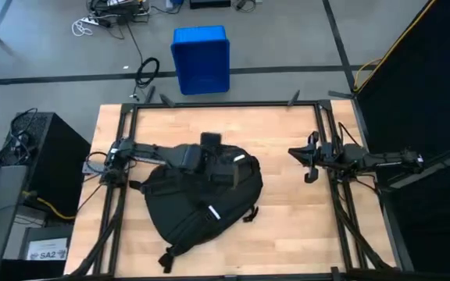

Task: Unpack backpack
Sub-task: Open the backpack

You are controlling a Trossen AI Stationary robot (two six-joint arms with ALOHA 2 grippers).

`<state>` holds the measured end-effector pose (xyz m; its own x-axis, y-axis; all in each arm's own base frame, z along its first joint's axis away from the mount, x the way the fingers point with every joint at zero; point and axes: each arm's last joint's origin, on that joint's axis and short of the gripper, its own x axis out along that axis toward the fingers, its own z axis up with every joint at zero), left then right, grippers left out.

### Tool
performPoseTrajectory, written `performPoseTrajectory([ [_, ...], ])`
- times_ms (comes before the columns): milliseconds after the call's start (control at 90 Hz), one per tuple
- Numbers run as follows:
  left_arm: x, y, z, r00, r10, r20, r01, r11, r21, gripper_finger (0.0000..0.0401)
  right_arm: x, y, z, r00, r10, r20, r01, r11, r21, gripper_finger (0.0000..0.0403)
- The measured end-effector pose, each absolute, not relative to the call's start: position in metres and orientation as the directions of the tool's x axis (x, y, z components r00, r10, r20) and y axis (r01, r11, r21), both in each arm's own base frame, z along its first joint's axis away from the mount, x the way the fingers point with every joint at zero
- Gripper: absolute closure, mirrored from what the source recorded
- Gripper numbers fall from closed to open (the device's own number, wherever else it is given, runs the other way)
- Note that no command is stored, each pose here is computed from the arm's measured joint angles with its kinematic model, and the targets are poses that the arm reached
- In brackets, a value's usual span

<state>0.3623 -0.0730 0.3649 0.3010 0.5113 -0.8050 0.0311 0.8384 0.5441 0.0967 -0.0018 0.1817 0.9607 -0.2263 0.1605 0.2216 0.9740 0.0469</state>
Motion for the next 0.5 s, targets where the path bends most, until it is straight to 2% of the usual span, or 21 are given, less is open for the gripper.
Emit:
performPoseTrajectory([
  [178, 0.325, -0.093, 0.367, 0.336, 0.468, -0.817, -0.004, 0.868, 0.496, 0.027, 0.097, -0.002, 0.182, 0.961, -0.227, 0.16, 0.222, 0.974, 0.047, 0.04],
  [289, 0.299, -0.104, 0.364, 0.4, 0.47, -0.787, -0.071, 0.872, 0.484, 0.027, 0.097, -0.002, 0.182, 0.96, -0.226, 0.163, 0.221, 0.974, 0.048, 0.0402],
  [400, 0.276, -0.111, 0.353, 0.482, 0.451, -0.751, -0.115, 0.883, 0.456, 0.027, 0.097, -0.002, 0.182, 0.96, -0.227, 0.162, 0.223, 0.974, 0.048, 0.0399],
  [500, 0.259, -0.114, 0.333, 0.502, 0.426, -0.753, -0.095, 0.892, 0.442, 0.027, 0.097, -0.002, 0.182, 0.96, -0.226, 0.165, 0.221, 0.974, 0.048, 0.0395],
])
